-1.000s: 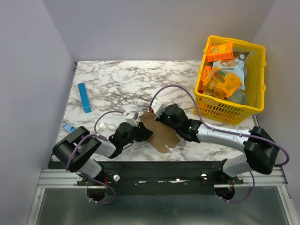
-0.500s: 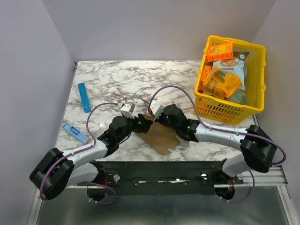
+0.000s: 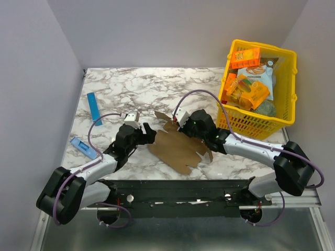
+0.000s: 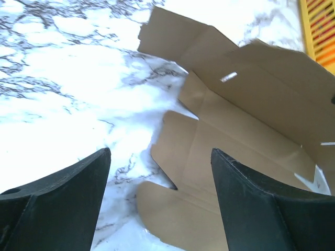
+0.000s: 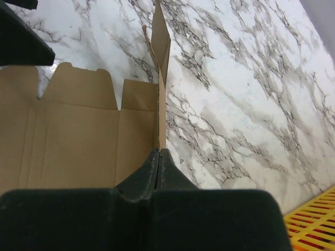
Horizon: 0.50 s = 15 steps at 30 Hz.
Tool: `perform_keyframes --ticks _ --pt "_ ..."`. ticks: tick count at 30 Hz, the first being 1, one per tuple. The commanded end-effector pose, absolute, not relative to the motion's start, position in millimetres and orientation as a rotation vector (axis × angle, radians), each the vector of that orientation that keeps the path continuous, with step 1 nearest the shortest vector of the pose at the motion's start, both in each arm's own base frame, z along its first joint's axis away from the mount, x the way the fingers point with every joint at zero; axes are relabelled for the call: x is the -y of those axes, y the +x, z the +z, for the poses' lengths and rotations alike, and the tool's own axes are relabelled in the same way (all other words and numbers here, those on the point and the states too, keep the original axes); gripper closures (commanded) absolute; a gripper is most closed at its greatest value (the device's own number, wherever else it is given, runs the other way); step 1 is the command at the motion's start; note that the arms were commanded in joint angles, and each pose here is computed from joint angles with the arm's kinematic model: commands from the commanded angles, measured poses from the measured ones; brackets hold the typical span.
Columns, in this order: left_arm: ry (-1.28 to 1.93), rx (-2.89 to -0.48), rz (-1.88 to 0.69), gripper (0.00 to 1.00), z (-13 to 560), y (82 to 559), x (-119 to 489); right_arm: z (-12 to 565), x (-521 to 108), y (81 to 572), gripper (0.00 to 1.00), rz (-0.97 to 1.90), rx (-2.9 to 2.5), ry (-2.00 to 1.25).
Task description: Fold the paper box
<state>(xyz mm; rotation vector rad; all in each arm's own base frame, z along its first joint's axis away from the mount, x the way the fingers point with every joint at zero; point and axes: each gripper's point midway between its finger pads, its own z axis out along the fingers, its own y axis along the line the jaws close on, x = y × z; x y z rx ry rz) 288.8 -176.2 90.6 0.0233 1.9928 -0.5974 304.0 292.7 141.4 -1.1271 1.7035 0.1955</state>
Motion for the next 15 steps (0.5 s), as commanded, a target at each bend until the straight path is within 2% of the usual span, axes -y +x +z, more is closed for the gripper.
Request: perform_keyframes --ticks 1,4,9,15 --pt "0.021 -1.901 -0.693 0.15 115.5 295.7 182.1 128.8 -289.0 292.3 0.99 0.298 -1.744 -1.191" --pt "0.008 -1.823 -0.747 0.15 145.3 301.0 184.5 130.7 -288.3 295.5 0.99 0.304 -1.738 -1.195" --pt "0.014 -1.825 -0.782 0.16 174.1 310.1 194.1 127.0 -289.2 296.0 0.99 0.310 -1.747 -1.204" --pt "0.046 -1.857 -0.859 0.08 190.3 323.2 216.3 126.3 -288.3 296.1 0.99 0.310 -1.754 -1.199"
